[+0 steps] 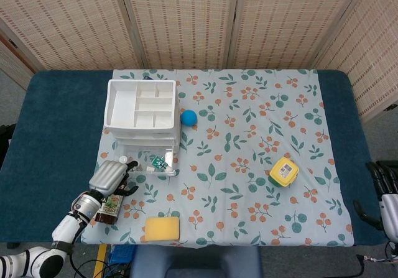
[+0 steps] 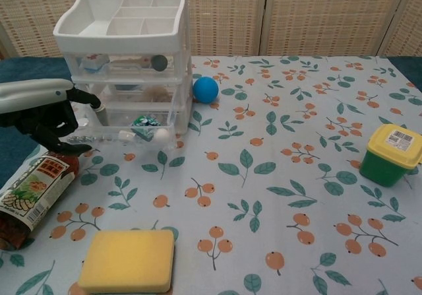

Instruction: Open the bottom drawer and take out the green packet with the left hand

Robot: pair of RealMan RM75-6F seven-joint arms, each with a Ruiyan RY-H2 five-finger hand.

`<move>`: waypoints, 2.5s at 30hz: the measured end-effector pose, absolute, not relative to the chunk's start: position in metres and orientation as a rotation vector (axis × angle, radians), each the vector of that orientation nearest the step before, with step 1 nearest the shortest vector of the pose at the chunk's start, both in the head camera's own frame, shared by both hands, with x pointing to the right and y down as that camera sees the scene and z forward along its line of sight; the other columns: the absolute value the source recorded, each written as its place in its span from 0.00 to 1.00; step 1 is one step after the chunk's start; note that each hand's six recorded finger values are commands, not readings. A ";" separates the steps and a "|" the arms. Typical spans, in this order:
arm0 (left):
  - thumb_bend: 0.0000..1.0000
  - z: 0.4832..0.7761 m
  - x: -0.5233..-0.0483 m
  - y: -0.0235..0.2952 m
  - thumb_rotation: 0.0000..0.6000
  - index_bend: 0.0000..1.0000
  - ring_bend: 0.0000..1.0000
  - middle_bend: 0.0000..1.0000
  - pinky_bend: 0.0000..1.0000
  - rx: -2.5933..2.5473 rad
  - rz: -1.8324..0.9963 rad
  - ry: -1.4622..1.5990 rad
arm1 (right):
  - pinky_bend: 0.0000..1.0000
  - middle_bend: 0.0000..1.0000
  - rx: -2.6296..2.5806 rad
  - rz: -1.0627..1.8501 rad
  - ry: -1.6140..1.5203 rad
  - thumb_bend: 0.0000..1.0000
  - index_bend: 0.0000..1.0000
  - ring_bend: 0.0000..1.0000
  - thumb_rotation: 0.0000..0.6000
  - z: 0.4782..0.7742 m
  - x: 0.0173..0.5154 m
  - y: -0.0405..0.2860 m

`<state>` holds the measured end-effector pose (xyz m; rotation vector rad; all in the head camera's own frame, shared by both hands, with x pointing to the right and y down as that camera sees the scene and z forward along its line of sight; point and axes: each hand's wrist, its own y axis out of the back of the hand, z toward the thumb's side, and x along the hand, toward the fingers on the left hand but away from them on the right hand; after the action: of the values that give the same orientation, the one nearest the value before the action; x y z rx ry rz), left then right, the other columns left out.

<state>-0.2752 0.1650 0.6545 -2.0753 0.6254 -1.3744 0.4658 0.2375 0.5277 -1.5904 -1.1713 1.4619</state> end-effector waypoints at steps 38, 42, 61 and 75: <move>0.28 0.631 -0.238 0.085 1.00 0.32 1.00 0.89 1.00 -1.460 -0.607 0.131 | 0.00 0.07 -1.485 1.421 -1.115 0.36 0.00 0.00 1.00 0.483 0.459 0.225; 0.28 0.641 -0.231 0.092 1.00 0.32 1.00 0.89 1.00 -1.456 -0.574 0.090 | 0.00 0.07 -1.489 1.427 -1.113 0.36 0.00 0.00 1.00 0.485 0.459 0.227; 0.28 0.663 -0.214 0.092 1.00 0.32 1.00 0.89 1.00 -1.412 -0.554 -0.045 | 0.00 0.07 -1.484 1.463 -1.121 0.36 0.00 0.00 1.00 0.488 0.463 0.233; 0.28 0.675 -0.215 0.094 1.00 0.32 1.00 0.89 1.00 -1.431 -0.576 -0.079 | 0.00 0.07 -1.488 1.468 -1.116 0.36 0.00 0.00 1.00 0.491 0.461 0.231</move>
<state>-0.2152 0.0942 0.6747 -1.4313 -0.0787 -0.5759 0.4607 0.2313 0.4907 -1.4885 -1.1161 1.4683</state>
